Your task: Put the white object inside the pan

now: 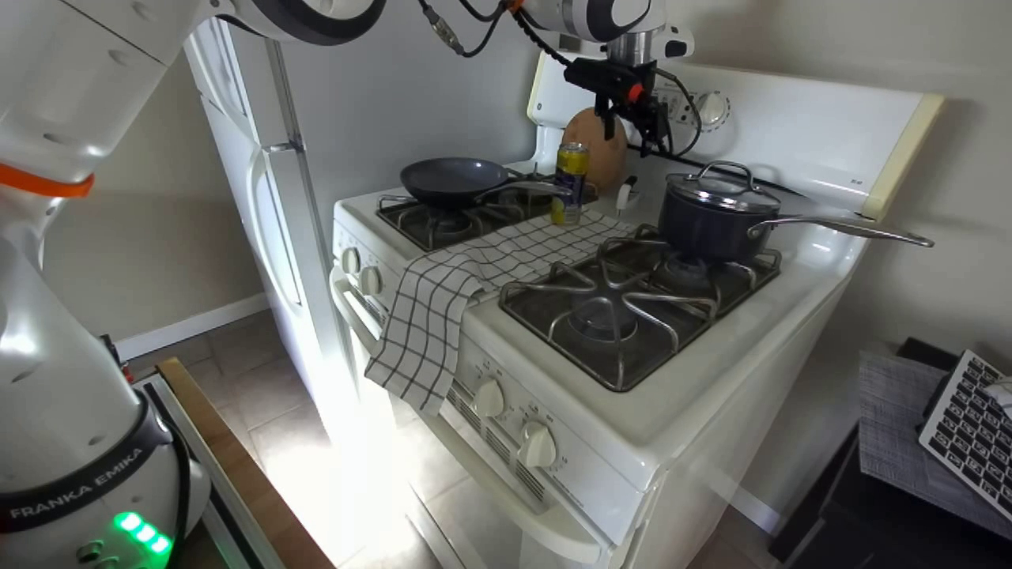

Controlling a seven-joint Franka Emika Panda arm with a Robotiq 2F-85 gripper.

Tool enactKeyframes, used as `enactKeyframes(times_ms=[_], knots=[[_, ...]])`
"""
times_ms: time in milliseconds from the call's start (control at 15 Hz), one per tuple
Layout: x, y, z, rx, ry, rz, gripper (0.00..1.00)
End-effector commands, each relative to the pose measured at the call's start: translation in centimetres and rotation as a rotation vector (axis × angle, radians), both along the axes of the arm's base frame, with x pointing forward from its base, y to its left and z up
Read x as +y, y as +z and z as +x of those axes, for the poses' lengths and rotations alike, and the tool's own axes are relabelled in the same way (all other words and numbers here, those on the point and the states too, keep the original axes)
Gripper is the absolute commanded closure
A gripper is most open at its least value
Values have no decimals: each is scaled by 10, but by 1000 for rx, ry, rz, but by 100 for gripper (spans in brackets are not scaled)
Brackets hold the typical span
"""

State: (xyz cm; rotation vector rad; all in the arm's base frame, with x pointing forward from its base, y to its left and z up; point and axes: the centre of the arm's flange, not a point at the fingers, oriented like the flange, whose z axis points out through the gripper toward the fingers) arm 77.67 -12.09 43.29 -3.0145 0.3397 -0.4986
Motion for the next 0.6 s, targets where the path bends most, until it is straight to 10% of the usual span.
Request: enactKeyframes(times_ms=[0, 533], knots=[[2, -32, 10, -21, 55, -49, 0], [2, -74, 17, -10, 216, -52, 3]])
